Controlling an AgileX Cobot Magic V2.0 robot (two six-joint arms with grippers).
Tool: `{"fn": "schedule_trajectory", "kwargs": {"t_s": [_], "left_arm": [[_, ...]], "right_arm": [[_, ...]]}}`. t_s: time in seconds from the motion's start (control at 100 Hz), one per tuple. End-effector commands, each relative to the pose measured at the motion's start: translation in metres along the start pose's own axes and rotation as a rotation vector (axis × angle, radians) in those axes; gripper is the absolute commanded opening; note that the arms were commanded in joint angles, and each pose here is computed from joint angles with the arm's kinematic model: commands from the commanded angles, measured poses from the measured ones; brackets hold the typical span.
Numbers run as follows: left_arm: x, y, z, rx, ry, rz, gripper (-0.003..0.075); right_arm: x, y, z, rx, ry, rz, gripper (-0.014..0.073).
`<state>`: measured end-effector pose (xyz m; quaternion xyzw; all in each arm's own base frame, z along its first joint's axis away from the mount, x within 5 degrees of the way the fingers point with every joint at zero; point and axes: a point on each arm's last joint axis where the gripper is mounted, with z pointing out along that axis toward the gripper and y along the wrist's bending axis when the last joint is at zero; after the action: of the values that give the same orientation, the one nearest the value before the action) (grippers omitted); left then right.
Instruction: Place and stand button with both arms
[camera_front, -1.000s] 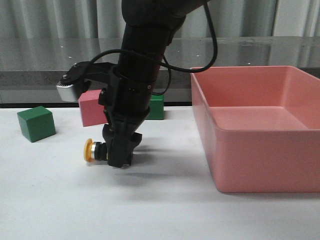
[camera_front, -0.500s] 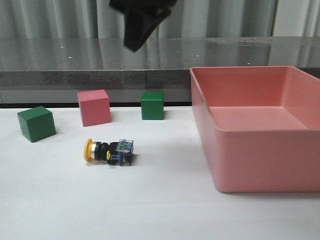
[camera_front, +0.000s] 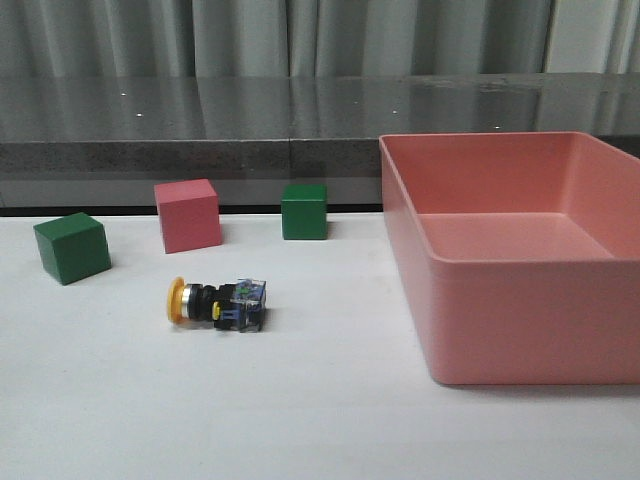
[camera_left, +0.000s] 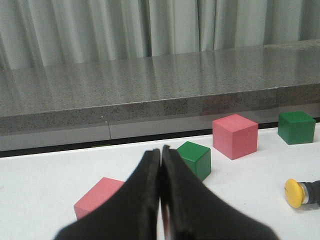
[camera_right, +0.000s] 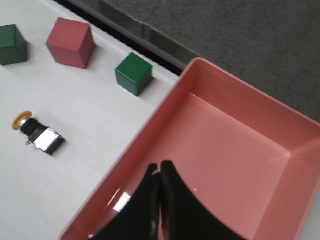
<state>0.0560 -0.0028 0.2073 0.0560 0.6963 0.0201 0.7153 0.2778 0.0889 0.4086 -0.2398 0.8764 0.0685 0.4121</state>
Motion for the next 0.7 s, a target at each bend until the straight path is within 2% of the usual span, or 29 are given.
{"fn": "schedule_trajectory", "kwargs": {"t_s": [0.0, 0.29, 0.57, 0.69], "left_arm": [[0.006, -0.001, -0.001, -0.003, -0.068, -0.012, -0.0020], [0.003, -0.001, -0.001, -0.005, -0.105, -0.031, -0.0020], [-0.009, 0.006, -0.003, -0.036, -0.248, -0.343, -0.0020], [-0.013, 0.007, -0.004, -0.031, -0.231, -0.447, -0.0020]], "right_arm": [[0.010, -0.008, -0.036, 0.090, -0.176, 0.048, -0.0062], [0.110, -0.010, -0.065, 0.267, -0.287, 0.170, -0.0062], [0.180, 0.014, -0.075, 0.321, -0.430, 0.192, -0.0062], [0.193, 0.020, -0.079, 0.327, -0.459, 0.189, -0.0062]]}}
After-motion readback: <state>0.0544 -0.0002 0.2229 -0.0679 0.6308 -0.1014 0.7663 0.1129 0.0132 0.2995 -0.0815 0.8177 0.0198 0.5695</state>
